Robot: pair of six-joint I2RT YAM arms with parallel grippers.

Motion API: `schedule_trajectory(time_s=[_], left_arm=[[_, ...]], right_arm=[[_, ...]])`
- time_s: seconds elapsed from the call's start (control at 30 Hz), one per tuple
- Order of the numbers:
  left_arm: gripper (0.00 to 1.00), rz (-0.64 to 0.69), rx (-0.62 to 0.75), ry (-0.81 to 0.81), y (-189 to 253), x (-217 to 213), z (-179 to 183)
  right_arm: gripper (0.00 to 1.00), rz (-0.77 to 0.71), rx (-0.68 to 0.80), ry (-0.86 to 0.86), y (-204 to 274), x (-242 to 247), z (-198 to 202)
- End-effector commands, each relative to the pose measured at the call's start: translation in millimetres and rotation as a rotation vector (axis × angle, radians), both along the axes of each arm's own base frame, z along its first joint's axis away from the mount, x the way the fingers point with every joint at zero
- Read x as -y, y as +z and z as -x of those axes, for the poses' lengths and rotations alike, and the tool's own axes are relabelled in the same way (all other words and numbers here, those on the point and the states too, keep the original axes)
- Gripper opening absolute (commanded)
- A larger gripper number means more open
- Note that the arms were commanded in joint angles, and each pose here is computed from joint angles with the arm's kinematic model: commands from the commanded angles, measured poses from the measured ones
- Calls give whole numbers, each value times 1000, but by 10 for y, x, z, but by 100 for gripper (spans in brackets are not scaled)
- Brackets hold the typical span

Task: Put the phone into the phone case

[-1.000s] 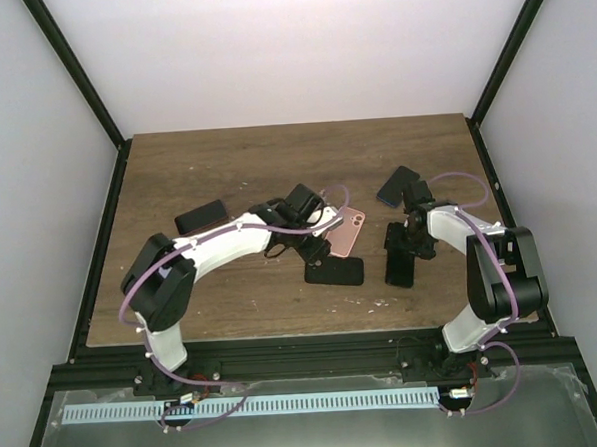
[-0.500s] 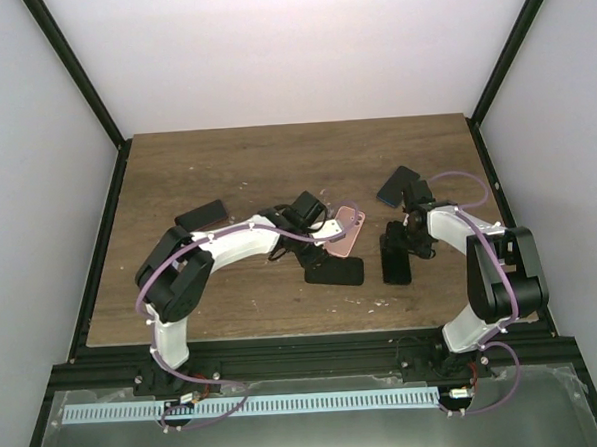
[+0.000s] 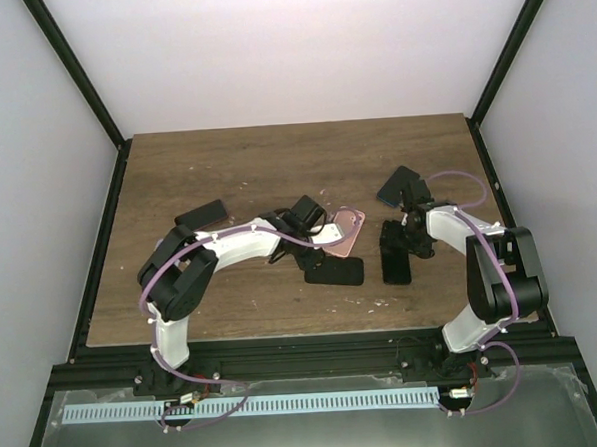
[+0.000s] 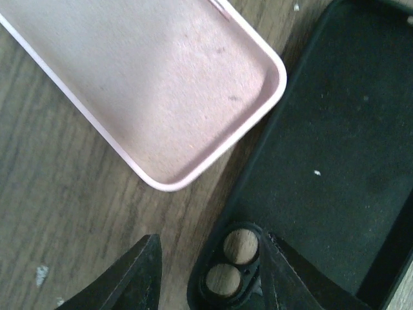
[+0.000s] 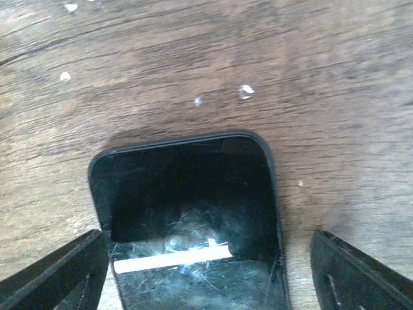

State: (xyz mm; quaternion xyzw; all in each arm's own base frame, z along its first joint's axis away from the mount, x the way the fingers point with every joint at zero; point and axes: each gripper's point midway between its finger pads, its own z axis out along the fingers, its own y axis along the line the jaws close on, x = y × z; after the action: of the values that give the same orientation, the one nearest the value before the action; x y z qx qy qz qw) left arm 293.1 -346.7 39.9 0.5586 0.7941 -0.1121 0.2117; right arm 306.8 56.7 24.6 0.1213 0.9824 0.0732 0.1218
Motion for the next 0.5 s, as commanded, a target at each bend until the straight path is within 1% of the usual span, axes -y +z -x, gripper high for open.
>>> schedule_trajectory(time_s=[0.0,0.03,0.07,0.2,0.27,0.37,0.4,0.47], left_arm=[[43,-22,-15,-40,-189,-37,58],[43,-23,-17,-45,-202,-38,64],[42,-22,-20,-50,-213,-36,71],[35,-28,-14,-50,-243,-39,52],[28,-34,-11,-53,-247,-41,50],[11,-45,-25,-54,-226,-57,71],[8,-51,-31,-45,-201,-71,70],[6,-57,-41,-7,-117,-119,60]], right_arm=[[91,0,-31,6,37,-49,92],[95,-3,-27,6,61,-60,96],[97,-5,-24,4,79,-65,97],[99,11,-25,-2,102,-36,120],[99,15,-24,-6,110,-26,130],[99,6,-23,-7,129,-38,141],[98,4,-23,-7,139,-43,143],[98,6,-14,-4,176,-43,137]])
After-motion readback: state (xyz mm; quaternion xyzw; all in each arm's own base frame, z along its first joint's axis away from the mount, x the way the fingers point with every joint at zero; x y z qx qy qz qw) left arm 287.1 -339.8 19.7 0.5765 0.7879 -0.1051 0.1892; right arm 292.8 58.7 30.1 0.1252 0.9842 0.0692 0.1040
